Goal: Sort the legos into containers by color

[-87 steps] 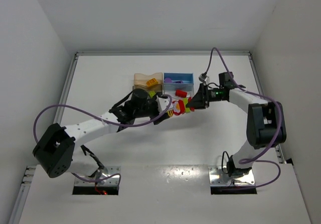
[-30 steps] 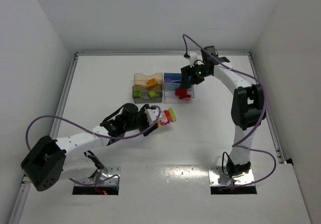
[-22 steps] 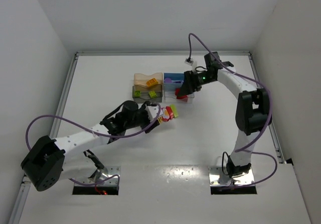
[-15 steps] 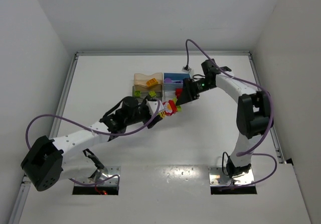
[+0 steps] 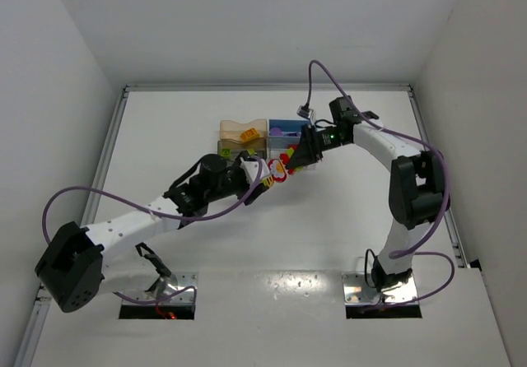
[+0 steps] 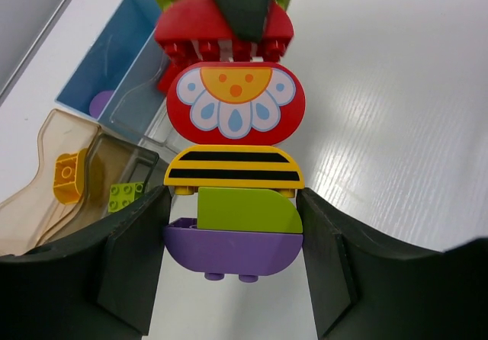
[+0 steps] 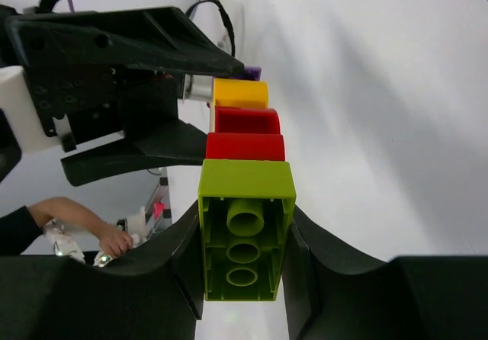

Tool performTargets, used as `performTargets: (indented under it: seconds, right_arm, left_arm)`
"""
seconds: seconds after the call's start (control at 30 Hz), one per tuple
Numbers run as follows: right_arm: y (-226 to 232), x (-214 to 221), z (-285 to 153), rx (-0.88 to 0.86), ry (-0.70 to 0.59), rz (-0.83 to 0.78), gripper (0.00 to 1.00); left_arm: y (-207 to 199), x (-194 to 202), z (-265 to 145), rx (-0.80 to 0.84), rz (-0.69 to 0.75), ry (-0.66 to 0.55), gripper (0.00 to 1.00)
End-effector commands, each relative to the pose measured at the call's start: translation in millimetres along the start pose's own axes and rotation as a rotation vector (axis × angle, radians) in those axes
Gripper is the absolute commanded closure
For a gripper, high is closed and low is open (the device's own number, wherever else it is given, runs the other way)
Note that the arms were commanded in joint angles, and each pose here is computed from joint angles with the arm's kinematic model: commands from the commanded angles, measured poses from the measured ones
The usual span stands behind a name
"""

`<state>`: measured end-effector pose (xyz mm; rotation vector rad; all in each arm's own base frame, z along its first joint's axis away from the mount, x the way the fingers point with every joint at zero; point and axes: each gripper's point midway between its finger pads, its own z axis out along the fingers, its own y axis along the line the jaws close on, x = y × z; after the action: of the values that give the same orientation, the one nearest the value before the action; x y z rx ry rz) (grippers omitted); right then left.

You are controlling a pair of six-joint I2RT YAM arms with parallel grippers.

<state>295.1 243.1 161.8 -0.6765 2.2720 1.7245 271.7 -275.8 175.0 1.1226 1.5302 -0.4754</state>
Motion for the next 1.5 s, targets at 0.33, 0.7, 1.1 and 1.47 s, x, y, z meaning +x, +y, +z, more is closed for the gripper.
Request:
performTargets:
  seconds: [0.33, 0.7, 1.1, 1.47]
  right_arm:
    - [15, -16, -46, 0.029, -0.134, -0.126, 1.0]
    - [21, 17, -56, 0.167, -0.046, -0.299, 1.0]
    - [36, 41, -58, 0.15, -0.028, -0.364, 1.0]
    - [83, 47, -31, -0.104, -0.025, -0.444, 1.0]
  left_arm:
    - [-36, 55, -23, 0.1, -0.084, 0.139, 0.83]
    - [-56, 107, -12, 0.175, -0.215, 0.379, 0.6]
    - [-66, 49, -16, 0.353, -0.357, 0.133, 0.08]
    - [-51, -97, -24, 0.654, -0.64, -0.205, 0.07]
